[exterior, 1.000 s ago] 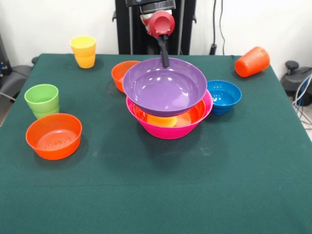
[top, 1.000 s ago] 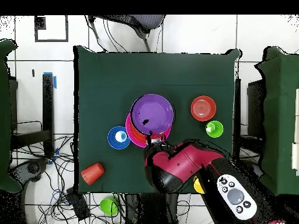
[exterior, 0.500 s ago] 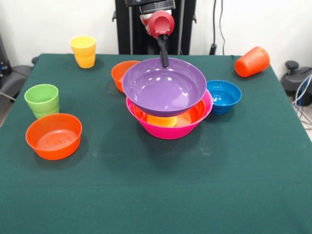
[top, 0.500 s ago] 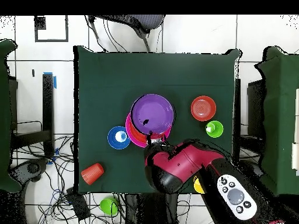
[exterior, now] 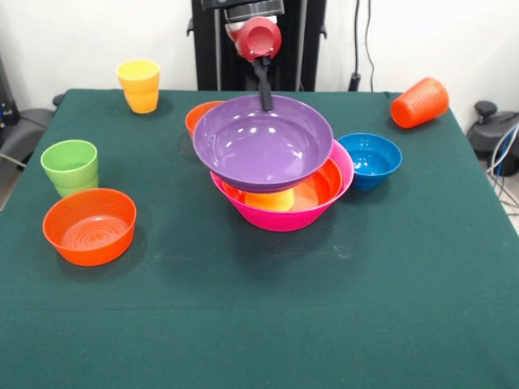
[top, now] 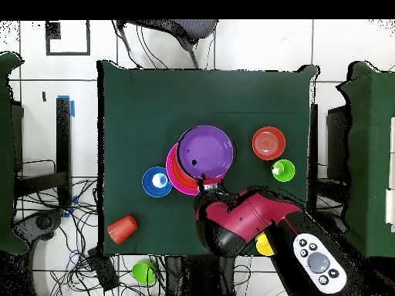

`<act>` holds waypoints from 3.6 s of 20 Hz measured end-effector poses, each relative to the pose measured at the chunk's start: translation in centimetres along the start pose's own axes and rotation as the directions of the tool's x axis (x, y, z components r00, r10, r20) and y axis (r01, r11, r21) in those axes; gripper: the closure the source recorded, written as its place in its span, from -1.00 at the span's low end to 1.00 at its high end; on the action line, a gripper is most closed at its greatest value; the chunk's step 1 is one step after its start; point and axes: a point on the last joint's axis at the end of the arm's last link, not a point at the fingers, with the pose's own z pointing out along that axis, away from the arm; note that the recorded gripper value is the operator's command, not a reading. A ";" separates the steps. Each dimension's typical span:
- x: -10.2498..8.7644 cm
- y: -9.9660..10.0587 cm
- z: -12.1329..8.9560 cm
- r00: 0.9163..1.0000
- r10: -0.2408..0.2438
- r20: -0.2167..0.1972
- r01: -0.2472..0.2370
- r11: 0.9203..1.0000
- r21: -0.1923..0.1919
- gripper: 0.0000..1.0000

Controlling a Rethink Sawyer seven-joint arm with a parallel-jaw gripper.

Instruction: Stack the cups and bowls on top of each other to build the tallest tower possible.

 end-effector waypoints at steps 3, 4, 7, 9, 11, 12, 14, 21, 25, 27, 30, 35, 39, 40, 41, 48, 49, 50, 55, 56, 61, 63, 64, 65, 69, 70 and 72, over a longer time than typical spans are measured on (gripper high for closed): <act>0.8 0.5 -0.4 1.000 0.026 0.000 -0.026 1.000 -0.003 1.00; 0.9 0.5 -0.4 1.000 0.028 0.000 -0.028 1.000 -0.004 1.00; 1.1 0.9 -0.5 0.999 0.034 -0.001 -0.034 0.999 -0.008 1.00; 1.1 1.0 -0.6 0.999 0.034 0.000 -0.034 0.999 -0.010 1.00; 1.0 1.2 -0.6 0.999 0.033 0.002 -0.033 0.999 -0.013 1.00; 0.9 1.3 -0.6 0.999 0.033 0.003 -0.033 0.999 -0.017 1.00; 0.8 1.6 -0.7 0.999 0.033 0.004 -0.033 0.999 -0.024 1.00; 0.1 2.5 -0.6 0.999 0.035 0.021 -0.034 0.998 -0.044 1.00; -0.2 2.9 -0.5 0.998 0.045 0.036 -0.043 0.998 -0.052 1.00; -0.2 3.1 -0.5 0.998 0.051 0.043 -0.048 0.997 -0.056 1.00; -0.1 3.3 -0.6 0.998 0.054 0.046 -0.051 0.997 -0.057 1.00; -0.2 3.2 -0.6 0.998 0.050 0.048 -0.048 0.997 -0.056 1.00; -0.3 3.2 -0.6 0.998 0.048 0.049 -0.045 0.997 -0.055 1.00; -0.3 3.2 -0.6 0.998 0.047 0.050 -0.044 0.998 -0.055 1.00; -0.4 3.2 -0.6 0.998 0.046 0.050 -0.044 0.998 -0.054 1.00; -0.7 2.9 -0.6 0.998 0.038 0.058 -0.036 0.998 -0.049 1.00; -0.7 2.8 -0.6 0.998 0.038 0.059 -0.035 0.998 -0.048 1.00; -0.8 2.8 -0.5 0.998 0.036 0.061 -0.033 0.998 -0.047 1.00; -1.1 2.7 -0.5 0.997 0.029 0.066 -0.026 0.999 -0.046 1.00; -1.2 2.6 -0.5 0.997 0.028 0.067 -0.025 0.999 -0.046 1.00; -1.5 2.6 -0.4 0.997 0.022 0.072 -0.019 0.999 -0.043 1.00; -1.7 2.5 -0.4 0.997 0.018 0.074 -0.015 0.999 -0.043 1.00; -1.8 2.5 -0.4 0.997 0.017 0.074 -0.014 0.999 -0.043 1.00; -1.9 2.5 -0.4 0.997 0.015 0.075 -0.012 0.999 -0.043 1.00; -2.2 2.5 -0.3 0.997 0.008 0.078 -0.005 0.999 -0.044 1.00; -2.4 2.5 -0.3 0.997 0.002 0.079 0.001 0.999 -0.044 1.00; -2.6 2.6 -0.2 0.997 -0.013 0.080 0.017 0.999 -0.045 1.00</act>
